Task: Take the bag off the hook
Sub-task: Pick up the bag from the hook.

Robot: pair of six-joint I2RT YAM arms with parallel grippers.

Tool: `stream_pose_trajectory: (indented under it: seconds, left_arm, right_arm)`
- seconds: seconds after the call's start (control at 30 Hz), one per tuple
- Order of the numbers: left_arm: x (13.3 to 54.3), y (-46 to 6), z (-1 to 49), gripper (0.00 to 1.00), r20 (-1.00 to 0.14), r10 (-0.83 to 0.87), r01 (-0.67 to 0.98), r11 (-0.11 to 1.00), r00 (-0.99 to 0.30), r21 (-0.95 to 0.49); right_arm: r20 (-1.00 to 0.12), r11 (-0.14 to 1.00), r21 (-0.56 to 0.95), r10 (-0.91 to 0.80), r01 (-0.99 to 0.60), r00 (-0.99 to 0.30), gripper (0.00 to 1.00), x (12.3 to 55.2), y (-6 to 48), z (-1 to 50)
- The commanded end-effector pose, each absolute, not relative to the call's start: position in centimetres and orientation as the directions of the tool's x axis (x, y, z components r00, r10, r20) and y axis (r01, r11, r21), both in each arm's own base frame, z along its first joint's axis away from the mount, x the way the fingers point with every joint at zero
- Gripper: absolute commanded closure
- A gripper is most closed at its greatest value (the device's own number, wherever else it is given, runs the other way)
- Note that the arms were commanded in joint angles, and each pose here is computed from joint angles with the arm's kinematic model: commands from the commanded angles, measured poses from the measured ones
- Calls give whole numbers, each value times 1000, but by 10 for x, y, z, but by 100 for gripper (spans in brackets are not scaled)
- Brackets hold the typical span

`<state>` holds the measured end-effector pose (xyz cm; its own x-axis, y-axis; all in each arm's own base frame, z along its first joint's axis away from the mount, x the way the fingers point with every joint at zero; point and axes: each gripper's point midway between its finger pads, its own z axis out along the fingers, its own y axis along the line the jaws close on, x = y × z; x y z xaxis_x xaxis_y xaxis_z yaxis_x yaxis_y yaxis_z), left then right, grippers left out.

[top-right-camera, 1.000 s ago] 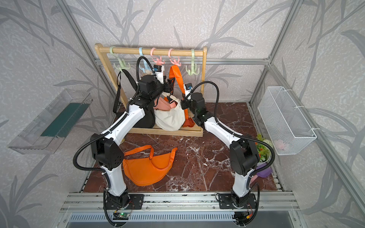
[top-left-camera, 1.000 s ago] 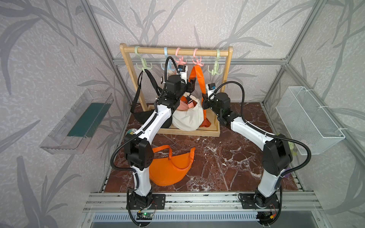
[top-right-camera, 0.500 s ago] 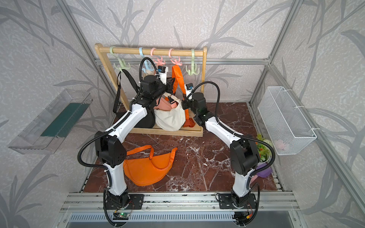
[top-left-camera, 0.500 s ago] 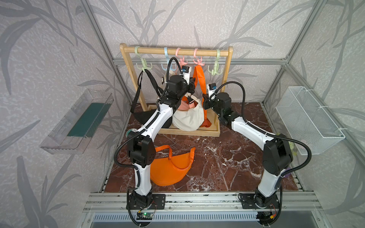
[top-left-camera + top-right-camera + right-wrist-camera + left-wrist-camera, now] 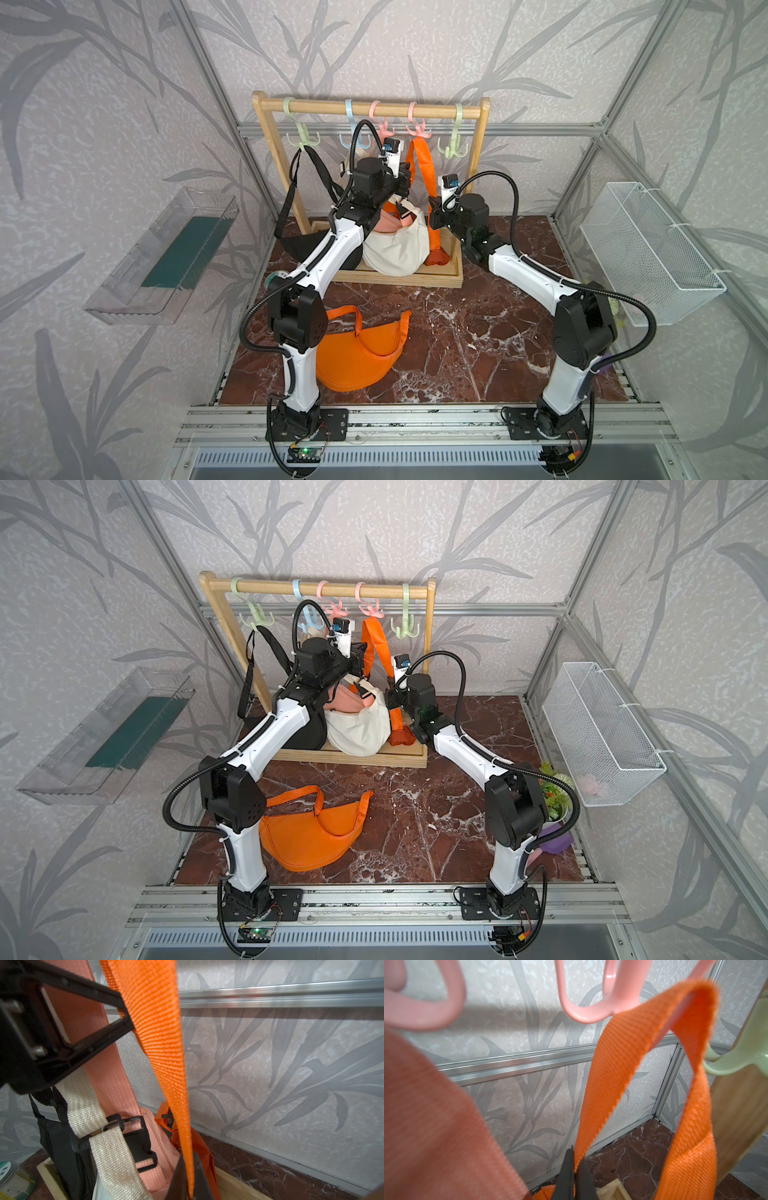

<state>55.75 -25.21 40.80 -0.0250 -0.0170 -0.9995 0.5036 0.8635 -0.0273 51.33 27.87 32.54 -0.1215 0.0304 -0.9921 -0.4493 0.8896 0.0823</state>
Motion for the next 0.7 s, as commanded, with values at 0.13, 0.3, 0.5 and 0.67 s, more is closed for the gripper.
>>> stream_pose_trajectory:
  seconds: [0.13,0.3,0.5,0.67]
  left_arm:
    - [555,-248,444,100,-997,-43,492,871,64,-6]
    - [550,-247,460,100,-995,-59,496,868,83,-10]
    - [535,-246,477,100,-992,-81,520,854,95,-20]
    - [522,-242,494,100,-988,-105,525,850,110,-32]
  right_arm:
    - [-994,898,91,57,-431,-91,93,515,269,344]
    - [-996,898,83,60,-432,-67,93,512,267,360]
    - [-997,894,77,65,-440,-41,94,504,263,379]
    - [-996,891,83,82,-446,-22,94,496,260,395]
